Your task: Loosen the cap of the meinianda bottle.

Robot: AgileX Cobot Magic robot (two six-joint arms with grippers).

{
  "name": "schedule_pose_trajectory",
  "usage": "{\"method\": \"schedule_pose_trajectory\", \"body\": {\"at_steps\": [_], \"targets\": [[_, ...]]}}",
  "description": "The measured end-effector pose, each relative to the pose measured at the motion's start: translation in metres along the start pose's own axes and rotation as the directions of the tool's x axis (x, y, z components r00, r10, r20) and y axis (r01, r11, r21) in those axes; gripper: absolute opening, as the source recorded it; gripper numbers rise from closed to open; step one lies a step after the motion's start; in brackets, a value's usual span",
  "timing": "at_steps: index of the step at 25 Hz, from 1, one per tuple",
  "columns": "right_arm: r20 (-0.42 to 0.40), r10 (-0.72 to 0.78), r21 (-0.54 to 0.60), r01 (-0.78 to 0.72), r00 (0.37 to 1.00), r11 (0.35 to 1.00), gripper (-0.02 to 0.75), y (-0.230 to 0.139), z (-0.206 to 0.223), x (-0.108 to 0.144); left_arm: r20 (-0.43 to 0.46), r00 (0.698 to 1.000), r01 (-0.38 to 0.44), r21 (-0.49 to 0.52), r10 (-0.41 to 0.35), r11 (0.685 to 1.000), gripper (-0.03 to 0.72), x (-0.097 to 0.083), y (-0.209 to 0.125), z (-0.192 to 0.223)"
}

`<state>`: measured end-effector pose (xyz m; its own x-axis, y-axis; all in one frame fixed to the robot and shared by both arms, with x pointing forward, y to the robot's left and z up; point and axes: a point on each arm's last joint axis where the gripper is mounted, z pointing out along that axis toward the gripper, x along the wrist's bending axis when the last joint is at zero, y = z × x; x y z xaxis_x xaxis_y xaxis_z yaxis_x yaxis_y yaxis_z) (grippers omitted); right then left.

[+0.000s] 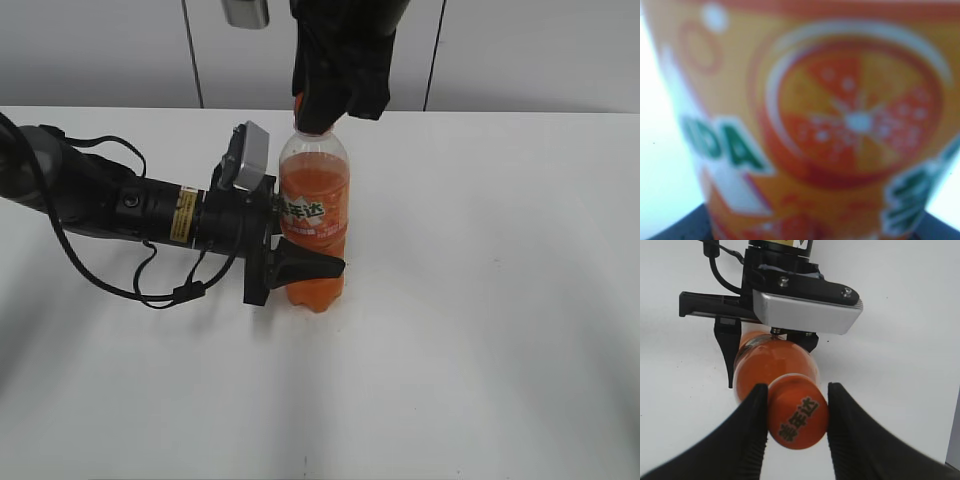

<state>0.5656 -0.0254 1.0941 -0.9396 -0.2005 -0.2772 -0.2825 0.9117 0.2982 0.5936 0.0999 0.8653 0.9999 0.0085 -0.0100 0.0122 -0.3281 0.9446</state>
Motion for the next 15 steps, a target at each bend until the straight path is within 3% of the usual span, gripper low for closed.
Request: {"method": "schedule_pose_trajectory", "body": {"at_steps": [15], "targets": [[0.013,0.004,-0.004,-0.004,1.000,1.000,0.272,0.0007,-0.0062,0.0006,-0.001,1.000,0.000,0.001,0.000,1.000,0.398,0.0000,-0.0001,0.0000]]}}
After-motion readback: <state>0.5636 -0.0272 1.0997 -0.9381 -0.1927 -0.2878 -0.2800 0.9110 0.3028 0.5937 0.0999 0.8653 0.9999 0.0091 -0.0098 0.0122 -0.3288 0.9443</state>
